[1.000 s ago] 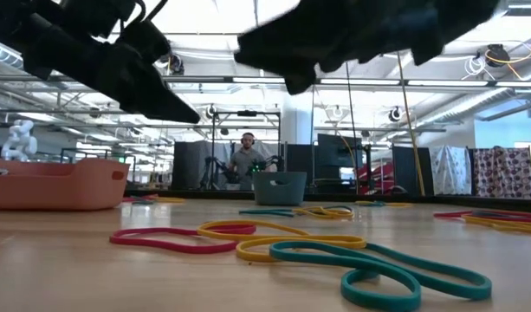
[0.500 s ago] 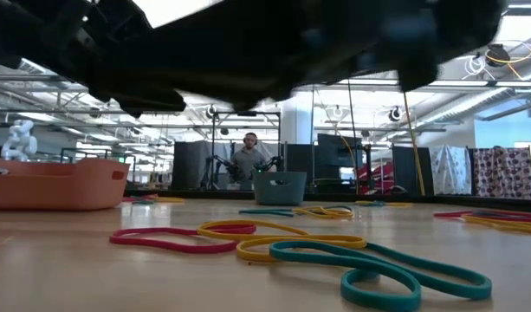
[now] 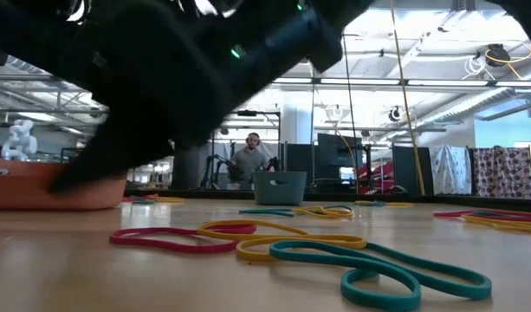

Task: Sort rubber bands into baskets
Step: Put the bottom center red rubber band into the blue bin, then put the middle right red rubber band into the blue bin

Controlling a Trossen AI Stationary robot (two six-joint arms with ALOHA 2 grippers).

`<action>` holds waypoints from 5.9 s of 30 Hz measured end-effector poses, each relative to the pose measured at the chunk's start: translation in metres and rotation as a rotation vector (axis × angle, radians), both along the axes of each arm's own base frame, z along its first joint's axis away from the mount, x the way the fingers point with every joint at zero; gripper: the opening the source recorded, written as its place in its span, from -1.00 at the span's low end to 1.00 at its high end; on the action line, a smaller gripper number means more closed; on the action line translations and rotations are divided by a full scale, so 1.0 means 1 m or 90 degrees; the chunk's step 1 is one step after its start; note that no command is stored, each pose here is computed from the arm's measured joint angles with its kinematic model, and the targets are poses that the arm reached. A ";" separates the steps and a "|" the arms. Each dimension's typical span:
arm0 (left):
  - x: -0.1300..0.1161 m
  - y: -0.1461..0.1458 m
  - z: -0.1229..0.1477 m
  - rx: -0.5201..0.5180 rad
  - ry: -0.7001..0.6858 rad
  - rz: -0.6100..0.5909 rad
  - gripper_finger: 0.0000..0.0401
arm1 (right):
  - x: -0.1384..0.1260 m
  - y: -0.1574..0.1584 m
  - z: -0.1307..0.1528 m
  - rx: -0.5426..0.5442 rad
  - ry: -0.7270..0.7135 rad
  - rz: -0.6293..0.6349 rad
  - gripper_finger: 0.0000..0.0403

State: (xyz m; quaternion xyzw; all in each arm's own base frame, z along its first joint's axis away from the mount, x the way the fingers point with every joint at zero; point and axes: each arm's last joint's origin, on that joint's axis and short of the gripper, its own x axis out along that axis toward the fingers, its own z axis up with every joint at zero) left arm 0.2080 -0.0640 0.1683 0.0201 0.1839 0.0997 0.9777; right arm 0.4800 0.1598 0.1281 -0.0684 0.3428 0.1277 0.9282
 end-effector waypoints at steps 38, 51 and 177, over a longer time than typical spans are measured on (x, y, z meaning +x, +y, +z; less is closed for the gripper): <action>0.000 0.000 -0.001 -0.003 0.005 -0.009 -0.54 | -0.036 0.023 -0.004 0.014 0.171 -0.205 -0.40; 0.000 0.000 -0.001 -0.002 0.007 -0.009 -0.54 | -0.036 0.018 -0.004 -0.014 0.172 -0.210 -0.98; 0.007 0.002 0.016 0.191 -0.061 -0.078 -0.54 | -0.163 -0.048 0.129 -0.110 0.581 -0.304 -0.56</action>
